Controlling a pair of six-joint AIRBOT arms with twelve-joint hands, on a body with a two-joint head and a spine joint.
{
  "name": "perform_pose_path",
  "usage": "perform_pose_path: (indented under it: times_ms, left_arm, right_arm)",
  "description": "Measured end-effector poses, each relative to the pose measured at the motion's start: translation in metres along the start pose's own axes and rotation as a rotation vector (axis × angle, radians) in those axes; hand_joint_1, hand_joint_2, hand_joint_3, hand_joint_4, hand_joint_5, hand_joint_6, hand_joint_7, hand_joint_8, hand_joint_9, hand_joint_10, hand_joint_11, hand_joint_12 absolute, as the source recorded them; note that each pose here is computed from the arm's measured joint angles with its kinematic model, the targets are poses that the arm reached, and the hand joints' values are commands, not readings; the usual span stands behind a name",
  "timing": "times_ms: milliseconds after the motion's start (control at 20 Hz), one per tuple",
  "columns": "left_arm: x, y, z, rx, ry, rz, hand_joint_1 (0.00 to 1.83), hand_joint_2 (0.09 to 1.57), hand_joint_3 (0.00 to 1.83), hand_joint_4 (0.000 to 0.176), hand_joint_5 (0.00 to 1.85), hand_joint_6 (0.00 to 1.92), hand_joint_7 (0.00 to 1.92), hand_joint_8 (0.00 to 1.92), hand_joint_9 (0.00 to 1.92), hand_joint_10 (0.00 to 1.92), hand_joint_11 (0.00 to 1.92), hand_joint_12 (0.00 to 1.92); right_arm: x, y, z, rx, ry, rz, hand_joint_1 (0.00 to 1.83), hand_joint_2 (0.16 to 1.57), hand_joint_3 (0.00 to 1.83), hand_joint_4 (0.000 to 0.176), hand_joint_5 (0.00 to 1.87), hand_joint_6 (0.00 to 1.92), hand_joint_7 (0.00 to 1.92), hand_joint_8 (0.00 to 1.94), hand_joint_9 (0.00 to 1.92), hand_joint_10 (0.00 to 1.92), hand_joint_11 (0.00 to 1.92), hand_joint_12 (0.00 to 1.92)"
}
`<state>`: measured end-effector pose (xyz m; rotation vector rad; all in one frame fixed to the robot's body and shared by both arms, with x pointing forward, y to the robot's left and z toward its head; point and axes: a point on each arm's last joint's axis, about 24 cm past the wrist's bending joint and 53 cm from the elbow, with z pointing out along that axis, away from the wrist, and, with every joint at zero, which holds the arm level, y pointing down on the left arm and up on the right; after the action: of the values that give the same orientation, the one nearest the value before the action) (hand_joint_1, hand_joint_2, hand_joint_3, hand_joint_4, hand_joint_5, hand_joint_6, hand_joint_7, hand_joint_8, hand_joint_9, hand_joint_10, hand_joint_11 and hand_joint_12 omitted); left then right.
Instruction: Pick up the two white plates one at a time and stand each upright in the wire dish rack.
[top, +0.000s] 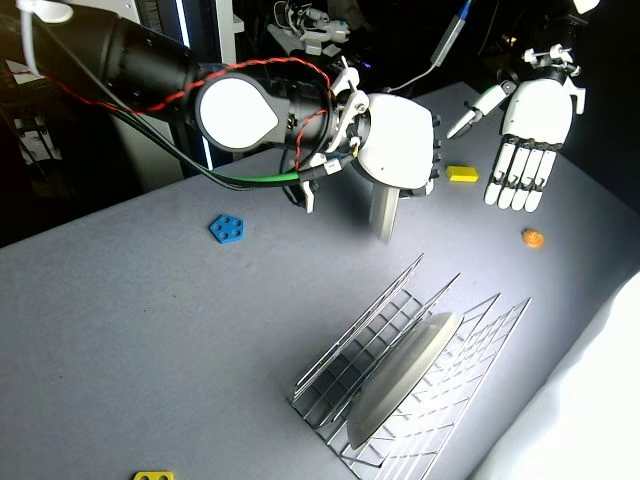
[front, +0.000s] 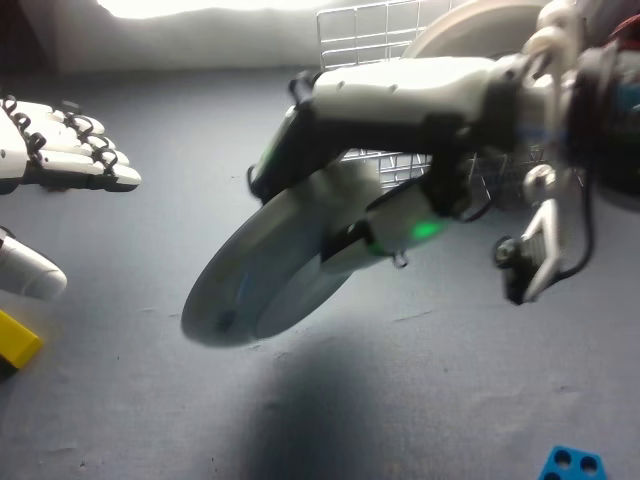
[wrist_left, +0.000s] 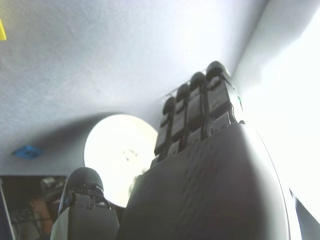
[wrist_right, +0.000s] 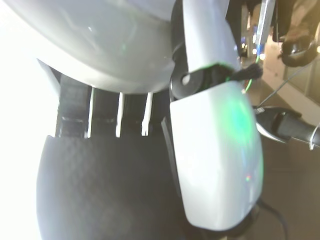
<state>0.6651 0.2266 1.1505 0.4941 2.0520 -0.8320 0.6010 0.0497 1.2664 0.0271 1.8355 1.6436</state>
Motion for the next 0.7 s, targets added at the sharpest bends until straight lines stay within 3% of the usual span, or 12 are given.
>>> perform_pose_path:
  times_ms: [350, 450, 550, 700]
  left_arm:
    - [-0.001, 0.001, -0.001, -0.001, -0.001, -0.001, 0.00, 1.05, 0.00, 0.000, 0.03, 0.00, 0.04, 0.00, 0.03, 0.00, 0.01, 0.01]
    - [-0.001, 0.003, -0.002, -0.004, -0.001, -0.002, 0.00, 1.07, 0.01, 0.000, 0.07, 0.01, 0.06, 0.01, 0.04, 0.01, 0.01, 0.01]
    - [-0.001, 0.007, -0.003, -0.017, -0.002, -0.001, 0.00, 1.06, 0.00, 0.000, 0.04, 0.00, 0.06, 0.01, 0.04, 0.01, 0.02, 0.02]
    - [-0.001, 0.007, -0.002, -0.017, -0.003, -0.002, 0.00, 1.05, 0.00, 0.000, 0.03, 0.00, 0.03, 0.00, 0.02, 0.00, 0.00, 0.00]
  right_arm:
    - [-0.050, 0.024, -0.022, -0.017, -0.103, 0.122, 1.38, 1.09, 0.00, 0.000, 0.98, 0.99, 1.07, 0.78, 0.94, 1.14, 0.75, 1.24]
    - [-0.064, 0.026, -0.028, -0.012, -0.139, 0.170, 1.37, 1.11, 0.00, 0.000, 0.94, 1.05, 1.02, 0.87, 0.89, 1.19, 0.70, 1.29]
    - [-0.076, 0.022, -0.034, 0.010, -0.172, 0.203, 1.38, 1.09, 0.00, 0.000, 0.99, 0.97, 1.09, 0.77, 0.92, 1.14, 0.74, 1.28]
    - [-0.092, 0.022, -0.038, 0.022, -0.213, 0.236, 1.38, 1.09, 0.00, 0.000, 0.96, 1.00, 1.09, 0.77, 0.94, 1.14, 0.75, 1.27]
